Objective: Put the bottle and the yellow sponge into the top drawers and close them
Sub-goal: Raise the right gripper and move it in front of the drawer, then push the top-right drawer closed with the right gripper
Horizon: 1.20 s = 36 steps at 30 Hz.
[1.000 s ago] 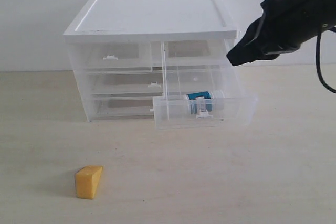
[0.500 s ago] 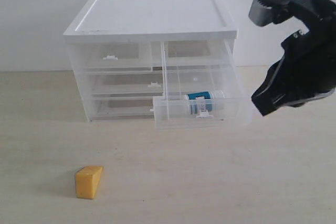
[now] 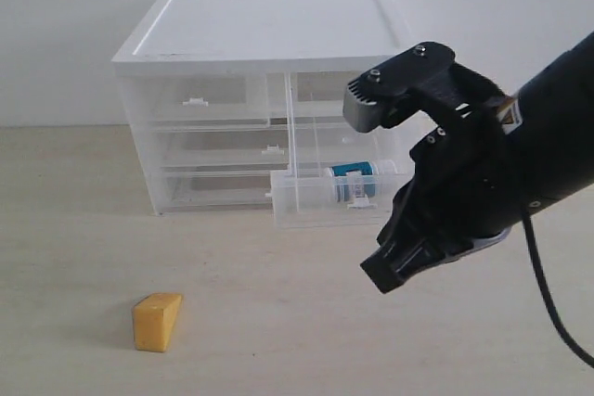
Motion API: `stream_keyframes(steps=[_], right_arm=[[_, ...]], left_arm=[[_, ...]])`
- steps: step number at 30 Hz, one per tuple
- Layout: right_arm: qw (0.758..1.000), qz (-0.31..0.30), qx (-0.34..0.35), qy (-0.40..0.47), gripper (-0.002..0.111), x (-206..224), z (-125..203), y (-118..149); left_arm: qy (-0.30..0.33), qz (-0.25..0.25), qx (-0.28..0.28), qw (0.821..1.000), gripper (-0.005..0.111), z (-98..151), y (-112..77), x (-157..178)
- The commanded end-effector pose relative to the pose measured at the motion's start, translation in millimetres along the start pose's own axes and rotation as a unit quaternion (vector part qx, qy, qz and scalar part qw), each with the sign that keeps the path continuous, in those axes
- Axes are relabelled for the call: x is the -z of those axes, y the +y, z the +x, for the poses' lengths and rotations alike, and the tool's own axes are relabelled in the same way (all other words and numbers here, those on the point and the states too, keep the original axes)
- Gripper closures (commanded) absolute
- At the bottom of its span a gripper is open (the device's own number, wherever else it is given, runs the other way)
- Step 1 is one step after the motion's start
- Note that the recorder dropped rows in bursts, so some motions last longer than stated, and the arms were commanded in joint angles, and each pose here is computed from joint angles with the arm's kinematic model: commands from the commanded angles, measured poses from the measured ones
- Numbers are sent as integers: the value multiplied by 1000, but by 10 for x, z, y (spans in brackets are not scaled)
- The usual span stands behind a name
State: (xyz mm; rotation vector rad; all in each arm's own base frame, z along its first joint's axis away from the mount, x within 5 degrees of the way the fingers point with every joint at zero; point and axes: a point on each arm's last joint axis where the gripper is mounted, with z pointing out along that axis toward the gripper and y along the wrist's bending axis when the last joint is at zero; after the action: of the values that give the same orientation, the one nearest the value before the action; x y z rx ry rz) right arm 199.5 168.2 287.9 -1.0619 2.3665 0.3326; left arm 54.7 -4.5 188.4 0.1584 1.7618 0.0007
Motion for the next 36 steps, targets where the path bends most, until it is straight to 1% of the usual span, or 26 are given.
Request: stream_keyframes(steps=[1, 5, 11, 16, 22, 28, 31, 36], right_arm=[[1000, 18, 6, -7, 109, -186, -52, -42], [999, 45, 12, -14, 109, -319, -90, -114], [995, 79, 16, -58, 109, -377, -195, -185], [991, 87, 21, -103, 109, -383, -279, -198], [987, 101, 51, -115, 109, -525, -321, -236], [983, 103, 53, -145, 108, -512, -393, -237], [985, 106, 50, -128, 108, -396, -428, -242], [992, 104, 35, -56, 108, -174, -426, -240]], left_arm=[[-4, -1, 0, 1000, 103, 3, 1, 0], [-4, -1, 0, 1000, 103, 3, 1, 0], [-4, -1, 0, 1000, 103, 3, 1, 0], [-4, -1, 0, 1000, 103, 3, 1, 0], [-4, -1, 0, 1000, 103, 3, 1, 0], [-4, -1, 0, 1000, 103, 3, 1, 0], [-4, -1, 0, 1000, 103, 3, 1, 0], [-4, -1, 0, 1000, 103, 3, 1, 0]])
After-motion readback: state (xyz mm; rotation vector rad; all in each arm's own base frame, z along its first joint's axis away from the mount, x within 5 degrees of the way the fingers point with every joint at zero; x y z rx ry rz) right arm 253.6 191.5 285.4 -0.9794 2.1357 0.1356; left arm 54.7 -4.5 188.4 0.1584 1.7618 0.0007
